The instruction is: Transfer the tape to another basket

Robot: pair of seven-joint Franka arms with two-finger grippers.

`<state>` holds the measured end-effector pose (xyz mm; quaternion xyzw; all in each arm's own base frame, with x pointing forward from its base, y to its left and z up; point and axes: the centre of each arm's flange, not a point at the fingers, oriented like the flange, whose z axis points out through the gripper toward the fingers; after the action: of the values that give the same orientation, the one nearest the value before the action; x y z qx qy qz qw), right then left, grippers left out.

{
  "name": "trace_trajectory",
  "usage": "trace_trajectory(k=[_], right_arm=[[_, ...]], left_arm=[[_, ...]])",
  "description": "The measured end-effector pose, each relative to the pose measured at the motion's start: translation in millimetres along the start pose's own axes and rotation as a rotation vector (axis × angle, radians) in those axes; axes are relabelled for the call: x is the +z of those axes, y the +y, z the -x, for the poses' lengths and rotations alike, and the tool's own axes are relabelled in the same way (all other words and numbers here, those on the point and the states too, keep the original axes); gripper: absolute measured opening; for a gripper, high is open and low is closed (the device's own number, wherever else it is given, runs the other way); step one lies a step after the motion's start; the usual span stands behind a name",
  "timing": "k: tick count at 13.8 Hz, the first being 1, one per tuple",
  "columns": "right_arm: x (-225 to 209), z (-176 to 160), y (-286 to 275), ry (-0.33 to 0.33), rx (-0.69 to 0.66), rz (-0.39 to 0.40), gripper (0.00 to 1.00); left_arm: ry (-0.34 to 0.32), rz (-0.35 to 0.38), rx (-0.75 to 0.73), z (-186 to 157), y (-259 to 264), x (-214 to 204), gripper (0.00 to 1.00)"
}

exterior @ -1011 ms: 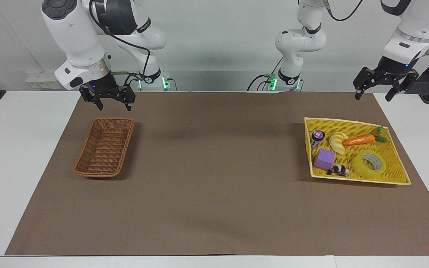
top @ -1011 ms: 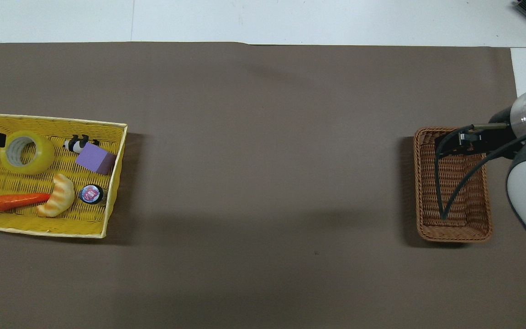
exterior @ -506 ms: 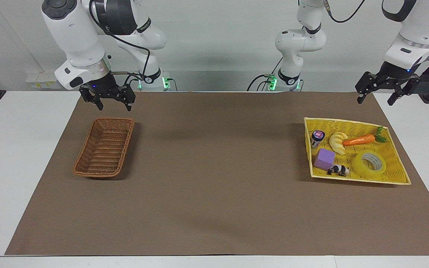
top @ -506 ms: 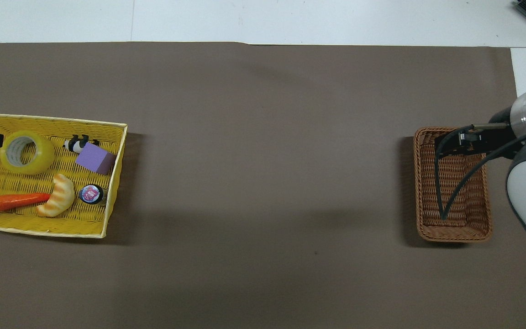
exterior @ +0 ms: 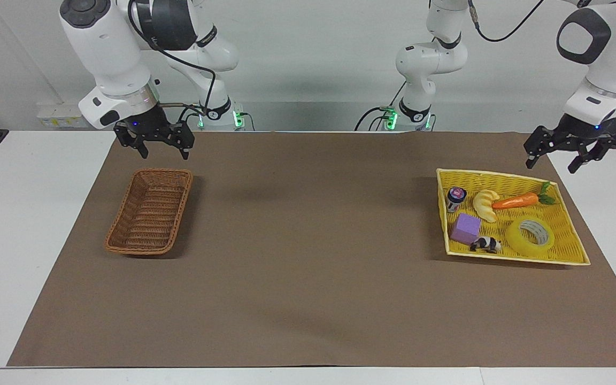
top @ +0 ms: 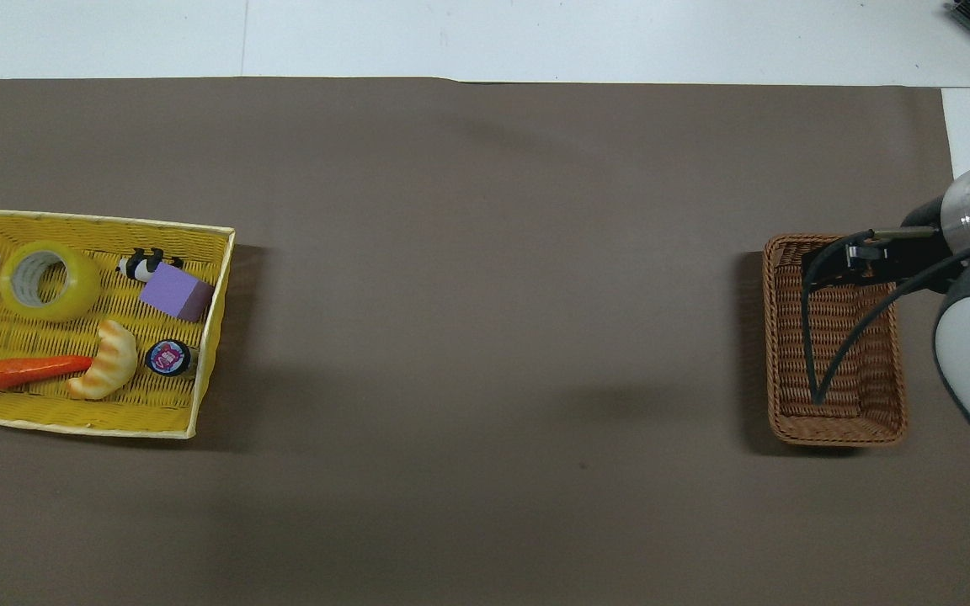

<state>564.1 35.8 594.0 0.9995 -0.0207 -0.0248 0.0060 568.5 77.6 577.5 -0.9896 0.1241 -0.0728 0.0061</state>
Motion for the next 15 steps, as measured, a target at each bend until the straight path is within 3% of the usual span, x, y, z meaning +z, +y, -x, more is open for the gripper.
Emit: trace_trajectory(k=[5, 10, 15], right_arm=[[0, 0, 0, 0.0, 0.0, 0.0, 1.0], [0, 0, 0, 0.0, 0.0, 0.0, 1.0], [0, 0, 0, 0.0, 0.0, 0.0, 1.0]], left_arm=[[0.013, -0.012, 0.038, 1, -31, 63, 1.0], [0.066, -0.023, 0.005, -2, -93, 145, 1.0], [0.061, -0.022, -0.007, -8, -139, 198, 1.0]])
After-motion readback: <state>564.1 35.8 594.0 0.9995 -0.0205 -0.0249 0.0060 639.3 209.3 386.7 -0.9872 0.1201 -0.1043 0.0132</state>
